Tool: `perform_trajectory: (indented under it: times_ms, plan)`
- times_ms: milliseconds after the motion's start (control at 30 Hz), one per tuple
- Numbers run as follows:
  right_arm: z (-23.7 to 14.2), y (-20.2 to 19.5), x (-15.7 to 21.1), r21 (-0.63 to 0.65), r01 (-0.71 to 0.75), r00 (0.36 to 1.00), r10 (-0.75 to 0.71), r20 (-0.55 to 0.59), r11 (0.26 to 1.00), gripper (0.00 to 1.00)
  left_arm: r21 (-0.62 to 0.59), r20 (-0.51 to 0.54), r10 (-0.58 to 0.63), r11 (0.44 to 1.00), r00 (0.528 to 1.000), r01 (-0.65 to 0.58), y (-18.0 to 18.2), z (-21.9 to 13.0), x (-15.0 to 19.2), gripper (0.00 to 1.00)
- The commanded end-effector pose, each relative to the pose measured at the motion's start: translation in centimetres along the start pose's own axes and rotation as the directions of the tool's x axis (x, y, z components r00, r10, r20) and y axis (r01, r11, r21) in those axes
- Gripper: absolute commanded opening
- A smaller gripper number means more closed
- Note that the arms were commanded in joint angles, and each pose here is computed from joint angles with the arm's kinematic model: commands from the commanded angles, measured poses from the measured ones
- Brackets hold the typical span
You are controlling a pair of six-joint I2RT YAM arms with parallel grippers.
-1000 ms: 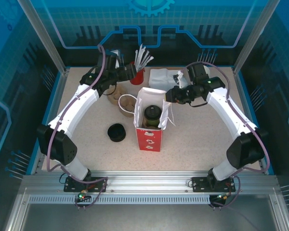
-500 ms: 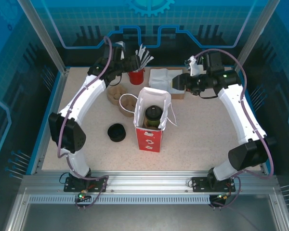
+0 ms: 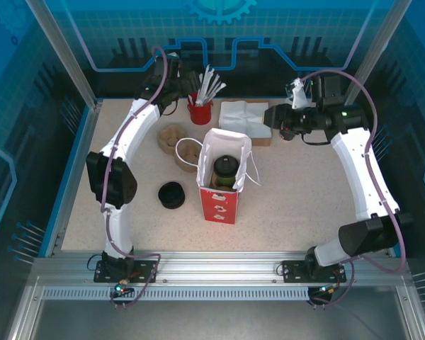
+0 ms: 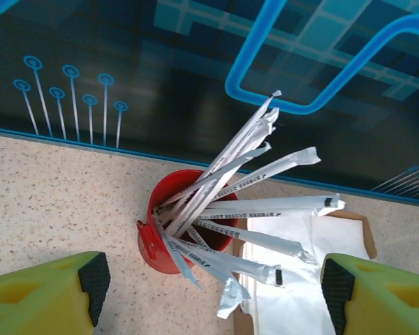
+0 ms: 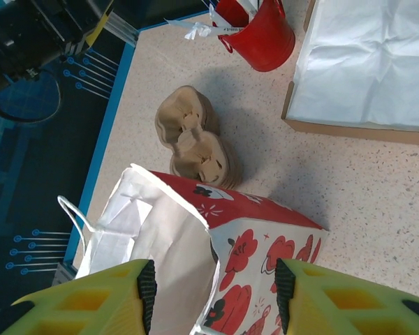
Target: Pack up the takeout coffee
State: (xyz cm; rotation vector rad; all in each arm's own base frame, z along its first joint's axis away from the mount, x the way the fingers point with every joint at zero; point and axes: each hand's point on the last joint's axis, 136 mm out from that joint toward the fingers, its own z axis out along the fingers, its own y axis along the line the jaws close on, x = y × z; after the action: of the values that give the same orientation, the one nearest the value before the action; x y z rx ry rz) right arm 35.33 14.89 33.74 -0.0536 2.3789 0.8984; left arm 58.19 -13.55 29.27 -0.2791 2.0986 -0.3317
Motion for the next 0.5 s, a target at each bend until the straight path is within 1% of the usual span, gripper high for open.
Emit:
perform_trajectory:
  times_ms: [0, 167, 300, 467]
  plan:
    - [-0.9, -0.9, 1.1, 0.024, -0.041, 0.999, 0.041, 0.033, 0.999, 0.51, -0.026, 0.017, 0.023, 0.999, 1.0, -0.023, 0.9, 0.7, -0.7, 0.8]
    - [-1.5, -2.1, 3.9, 0.055, -0.058, 0.998, 0.057, 0.029, 0.997, 0.52, -0.025, -0.013, 0.031, 0.999, 0.999, -0.031, 1.4, 1.5, 0.3, 0.78]
    - [-2.2, -2.6, 5.6, 0.068, -0.092, 0.996, 0.09, 0.027, 0.993, 0.53, -0.015, -0.047, 0.005, 1.0, 0.999, -0.006, 2.0, 2.3, 0.9, 0.77]
    - [-3.2, -3.2, 7.0, 0.093, -0.083, 0.994, 0.077, 0.073, 0.992, 0.53, -0.03, -0.091, 0.006, 0.999, 0.996, -0.009, 2.7, 2.7, 2.4, 0.76]
